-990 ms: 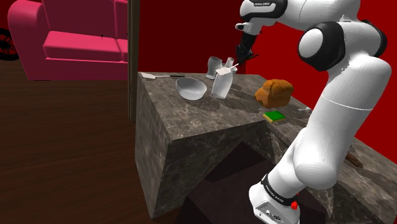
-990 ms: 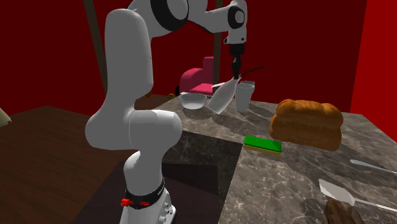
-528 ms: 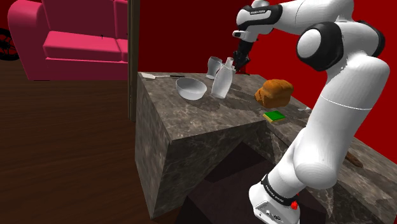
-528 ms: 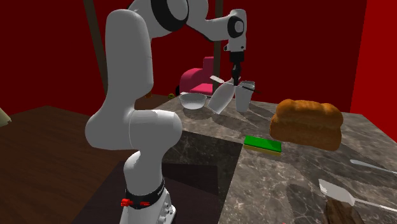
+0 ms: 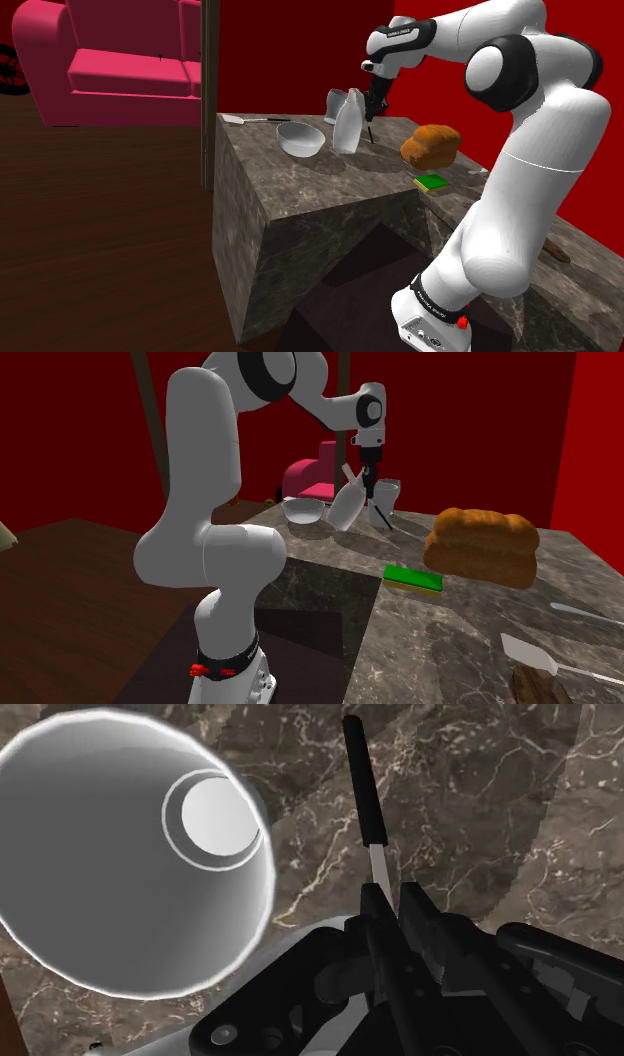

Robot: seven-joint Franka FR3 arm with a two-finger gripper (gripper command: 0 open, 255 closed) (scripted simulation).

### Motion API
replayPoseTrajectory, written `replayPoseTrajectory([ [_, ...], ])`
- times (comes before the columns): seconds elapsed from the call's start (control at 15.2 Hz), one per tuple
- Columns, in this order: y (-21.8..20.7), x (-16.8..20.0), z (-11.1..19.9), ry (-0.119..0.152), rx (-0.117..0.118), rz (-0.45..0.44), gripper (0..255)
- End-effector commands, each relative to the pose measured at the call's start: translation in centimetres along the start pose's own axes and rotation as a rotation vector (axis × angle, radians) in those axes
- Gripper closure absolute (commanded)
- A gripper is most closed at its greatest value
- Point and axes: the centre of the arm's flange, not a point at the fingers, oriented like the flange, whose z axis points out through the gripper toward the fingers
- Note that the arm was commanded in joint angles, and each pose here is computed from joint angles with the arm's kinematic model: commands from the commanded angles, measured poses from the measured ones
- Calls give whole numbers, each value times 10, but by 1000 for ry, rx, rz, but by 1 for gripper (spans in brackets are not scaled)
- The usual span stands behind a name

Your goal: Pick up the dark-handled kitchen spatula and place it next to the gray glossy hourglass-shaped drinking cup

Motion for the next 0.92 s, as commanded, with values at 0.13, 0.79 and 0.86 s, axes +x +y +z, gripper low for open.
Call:
replayPoseTrajectory([
  [0.13, 1, 1, 21, 0, 0, 0, 255],
  [0.79, 1, 4, 74, 0, 0, 0, 255],
  [0.86, 1, 5, 79, 0, 0, 0, 255],
])
